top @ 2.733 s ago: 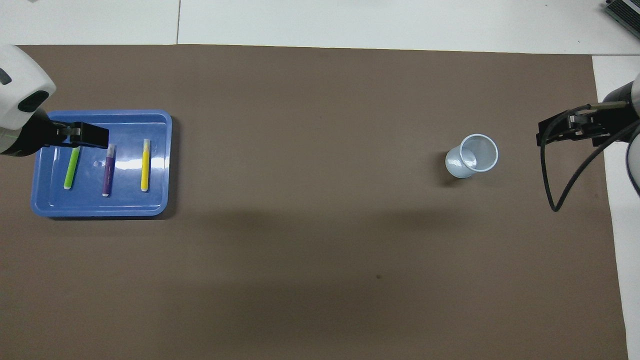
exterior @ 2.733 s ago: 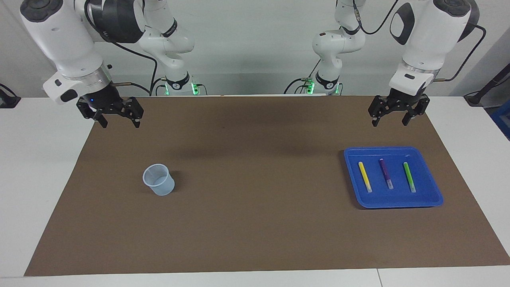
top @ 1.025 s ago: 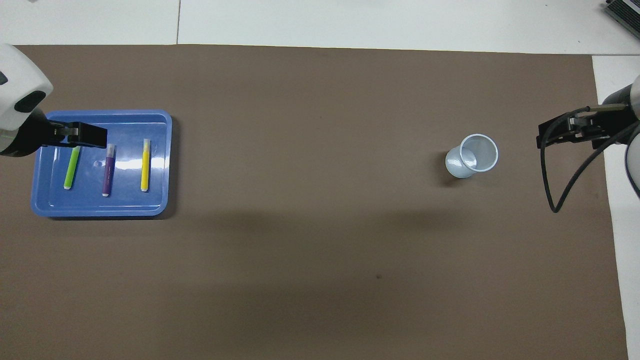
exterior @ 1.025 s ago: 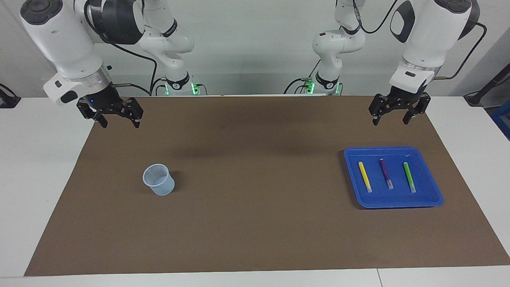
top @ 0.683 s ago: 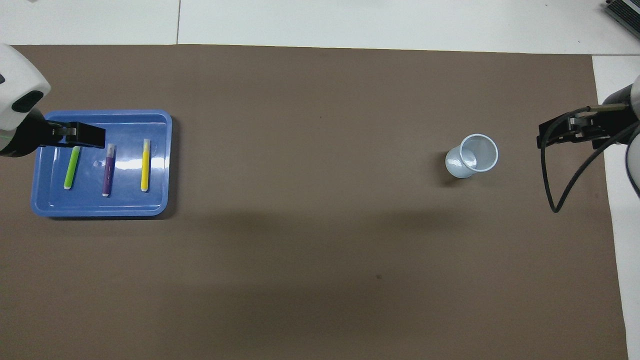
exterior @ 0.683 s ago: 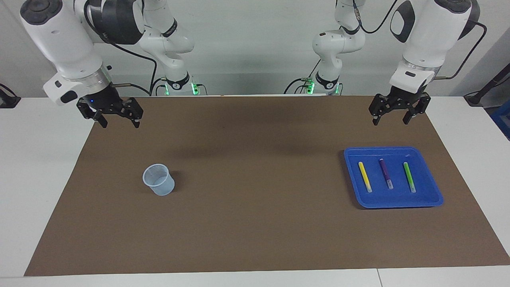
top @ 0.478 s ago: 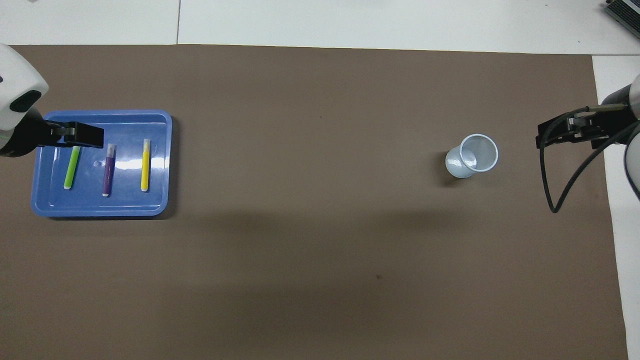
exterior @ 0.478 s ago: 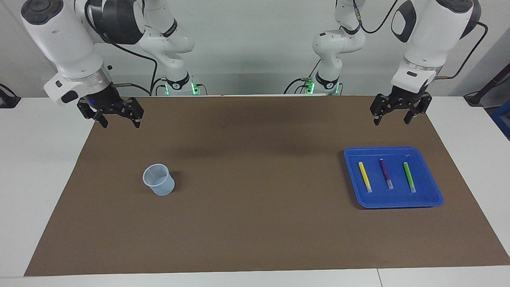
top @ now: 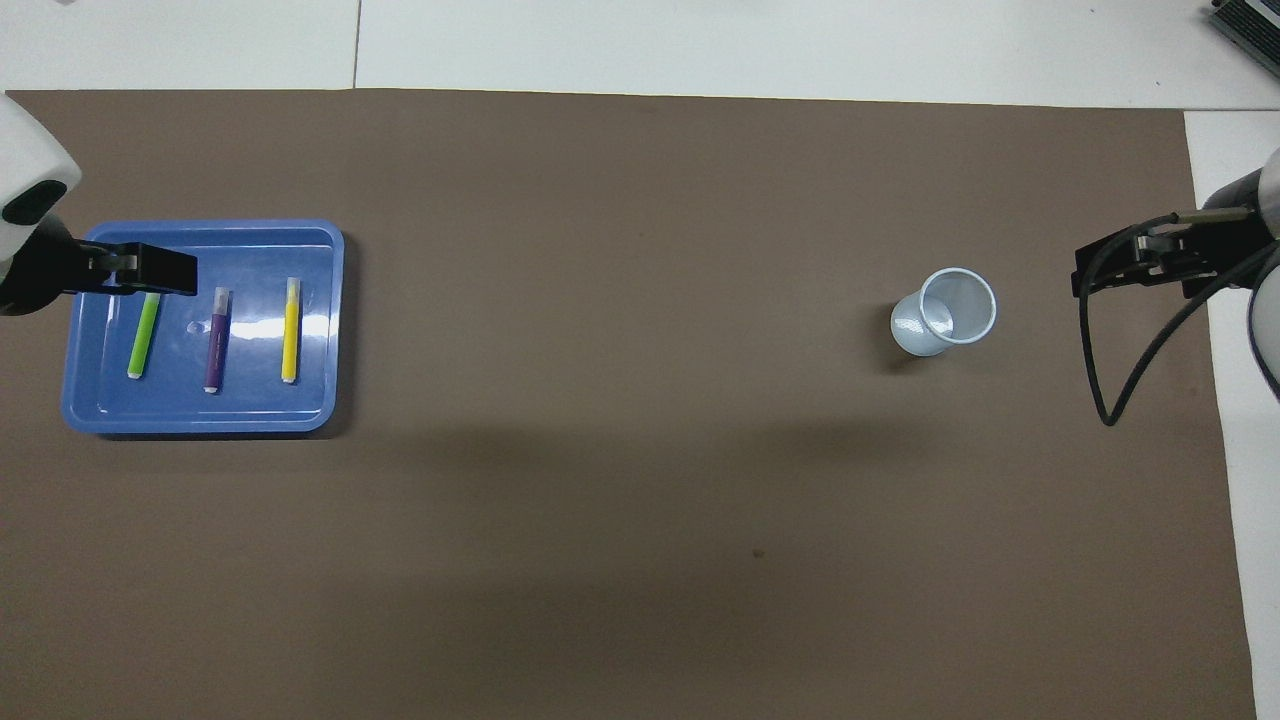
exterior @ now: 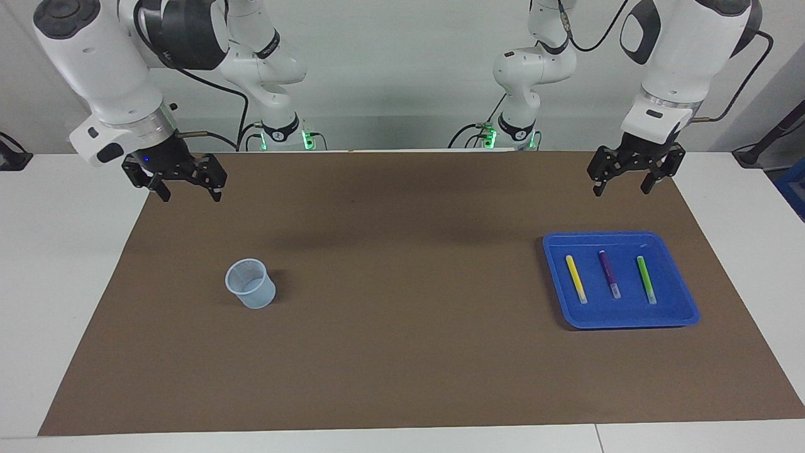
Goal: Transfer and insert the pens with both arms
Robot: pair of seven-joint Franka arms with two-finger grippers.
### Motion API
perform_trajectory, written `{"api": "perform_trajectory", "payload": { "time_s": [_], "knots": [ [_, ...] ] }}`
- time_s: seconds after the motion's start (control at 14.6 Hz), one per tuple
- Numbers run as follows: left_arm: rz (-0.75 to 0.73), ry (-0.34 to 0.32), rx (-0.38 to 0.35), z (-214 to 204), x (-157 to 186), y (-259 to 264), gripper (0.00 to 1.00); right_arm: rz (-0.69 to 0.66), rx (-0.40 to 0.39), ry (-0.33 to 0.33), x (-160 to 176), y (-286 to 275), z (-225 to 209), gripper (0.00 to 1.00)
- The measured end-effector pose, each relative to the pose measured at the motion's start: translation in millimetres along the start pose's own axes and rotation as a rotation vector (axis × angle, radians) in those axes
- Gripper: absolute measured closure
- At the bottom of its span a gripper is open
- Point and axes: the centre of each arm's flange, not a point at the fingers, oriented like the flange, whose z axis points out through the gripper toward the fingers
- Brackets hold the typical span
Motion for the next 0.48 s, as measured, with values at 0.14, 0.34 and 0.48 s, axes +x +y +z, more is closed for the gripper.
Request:
{"api": "perform_trajectory", "payload": {
  "time_s": [0.14,0.34,0.48],
  "knots": [
    [-0.014,0.001,0.002,-0.6,-0.2,-8.0,0.00,0.004,0.000,0.000,0.0,2.2,0.1,0.00],
    [-0.031,0.005,0.006,-0.5,0.2,-23.3,0.00,0.003,0.000,0.000,0.0,1.8,0.1,0.00],
    [-0.023,0.030,0.007,-0.4,2.6,-28.3,0.00,-0.001,0.000,0.000,-0.1,-0.6,0.1,0.00]
  ]
}}
